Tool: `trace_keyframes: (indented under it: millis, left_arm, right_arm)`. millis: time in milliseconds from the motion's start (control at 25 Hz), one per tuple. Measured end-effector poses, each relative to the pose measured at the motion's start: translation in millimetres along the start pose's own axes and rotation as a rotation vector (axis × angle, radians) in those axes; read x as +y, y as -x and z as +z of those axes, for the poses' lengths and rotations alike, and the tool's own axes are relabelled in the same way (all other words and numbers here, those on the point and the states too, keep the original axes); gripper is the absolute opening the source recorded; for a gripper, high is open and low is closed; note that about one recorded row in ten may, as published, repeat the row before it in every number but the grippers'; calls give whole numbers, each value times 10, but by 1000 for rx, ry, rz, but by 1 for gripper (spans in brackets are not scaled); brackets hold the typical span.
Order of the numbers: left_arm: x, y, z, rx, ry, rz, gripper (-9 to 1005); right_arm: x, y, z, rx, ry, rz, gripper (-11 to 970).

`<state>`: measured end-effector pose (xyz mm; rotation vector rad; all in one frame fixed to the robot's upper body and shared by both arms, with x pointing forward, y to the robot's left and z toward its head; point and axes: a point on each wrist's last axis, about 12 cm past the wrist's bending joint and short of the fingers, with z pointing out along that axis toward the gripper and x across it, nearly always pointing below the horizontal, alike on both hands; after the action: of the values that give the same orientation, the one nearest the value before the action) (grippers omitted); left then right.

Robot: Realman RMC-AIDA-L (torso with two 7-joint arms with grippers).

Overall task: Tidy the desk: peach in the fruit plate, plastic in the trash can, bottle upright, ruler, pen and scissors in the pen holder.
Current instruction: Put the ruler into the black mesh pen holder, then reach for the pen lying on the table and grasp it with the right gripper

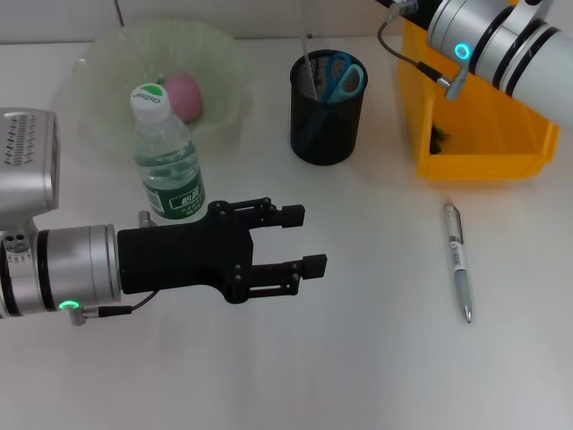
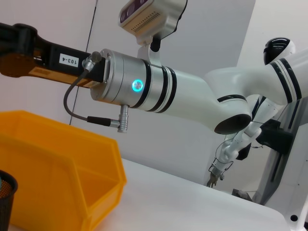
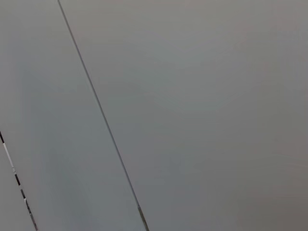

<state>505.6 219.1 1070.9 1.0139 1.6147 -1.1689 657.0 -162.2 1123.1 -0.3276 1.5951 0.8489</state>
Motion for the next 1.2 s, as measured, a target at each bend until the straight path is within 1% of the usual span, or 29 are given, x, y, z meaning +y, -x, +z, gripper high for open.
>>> trace_keyframes:
  millis: [160, 280, 400, 480, 520, 560, 600, 640, 720, 800, 920, 1080, 1200]
  left_arm:
    - [-5, -9, -6, -1, 1, -3, 722]
    - [-5, -10, -6, -2, 1, -4, 722]
    - [-5, -10, -6, -2, 1, -4, 722]
    - [-5, -9, -2, 0, -2, -10, 722]
    - [-7, -16, -5, 2, -1, -10, 722]
    - [-7, -16, -5, 2, -1, -10, 722]
    - [-7, -16, -5, 2, -1, -10, 722]
    - [-10, -38, -13, 3, 1, -6, 722]
    - [-10, -38, -13, 3, 1, -6, 723]
    - [-10, -38, -13, 3, 1, -6, 723]
    - [-1, -45, -32, 1, 11, 0, 723]
    - [25, -56, -19, 6, 22, -3, 722]
    - [20, -57, -21, 4, 20, -5, 722]
  right_arm:
    - [-3, -2, -41, 0, 20, 36, 598]
    - [-33, 43, -145, 5, 64, 57, 598]
    - [-69, 140, -378, 58, 143, 32, 599]
    - [-87, 220, -525, 113, 164, 7, 599]
    - [-97, 264, -651, 164, 164, -17, 599]
    - [-92, 315, -729, 197, 162, -39, 599]
    - [-90, 336, -805, 231, 154, -51, 599]
    - [-70, 396, -920, 283, 147, -68, 599]
    - [-57, 525, -1076, 333, 124, -77, 598]
    - [-41, 648, -1199, 406, 96, -48, 598]
    - [-3, 761, -1288, 535, 51, 5, 597]
    - [68, 891, -1315, 696, -34, -8, 597]
    - [111, 965, -1362, 766, -107, 4, 596]
